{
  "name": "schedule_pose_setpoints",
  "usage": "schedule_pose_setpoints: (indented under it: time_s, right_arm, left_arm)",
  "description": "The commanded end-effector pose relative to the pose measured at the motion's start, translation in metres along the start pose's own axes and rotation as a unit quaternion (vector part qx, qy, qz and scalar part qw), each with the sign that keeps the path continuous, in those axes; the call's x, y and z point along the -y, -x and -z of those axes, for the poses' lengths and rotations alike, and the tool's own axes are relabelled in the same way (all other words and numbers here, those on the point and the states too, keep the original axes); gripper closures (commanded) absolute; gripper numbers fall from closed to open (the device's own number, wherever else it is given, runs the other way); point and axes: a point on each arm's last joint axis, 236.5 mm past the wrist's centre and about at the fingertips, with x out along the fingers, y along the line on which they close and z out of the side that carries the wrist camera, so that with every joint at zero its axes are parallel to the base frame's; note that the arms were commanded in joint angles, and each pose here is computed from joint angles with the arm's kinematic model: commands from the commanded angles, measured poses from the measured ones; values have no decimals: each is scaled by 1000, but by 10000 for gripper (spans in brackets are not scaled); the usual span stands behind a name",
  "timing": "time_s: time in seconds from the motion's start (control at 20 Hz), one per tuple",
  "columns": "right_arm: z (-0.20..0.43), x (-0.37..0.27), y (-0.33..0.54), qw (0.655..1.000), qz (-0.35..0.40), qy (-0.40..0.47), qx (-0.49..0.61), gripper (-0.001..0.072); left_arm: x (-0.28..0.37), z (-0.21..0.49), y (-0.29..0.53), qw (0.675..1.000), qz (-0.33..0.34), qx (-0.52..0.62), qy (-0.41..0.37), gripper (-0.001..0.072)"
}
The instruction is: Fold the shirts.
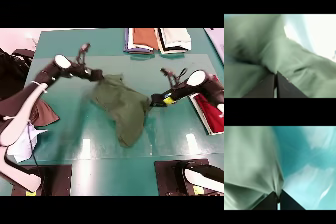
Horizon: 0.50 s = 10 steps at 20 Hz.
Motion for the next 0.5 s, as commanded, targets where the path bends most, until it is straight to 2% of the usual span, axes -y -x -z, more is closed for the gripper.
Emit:
schedule_pose_setpoints:
  time_s: [0.0,0.2,0.45]
  right_arm:
    - [-35,-5,87,992,44,45,108,694]
    - [-62,-38,239,949,62,78,298,694]
    - [-30,-64,364,892,102,97,430,695]
  left_arm:
    - [34,-83,113,990,-20,122,-66,685]
    - [128,-133,299,935,-69,287,-198,686]
    - [233,-94,455,868,-51,413,-269,685]
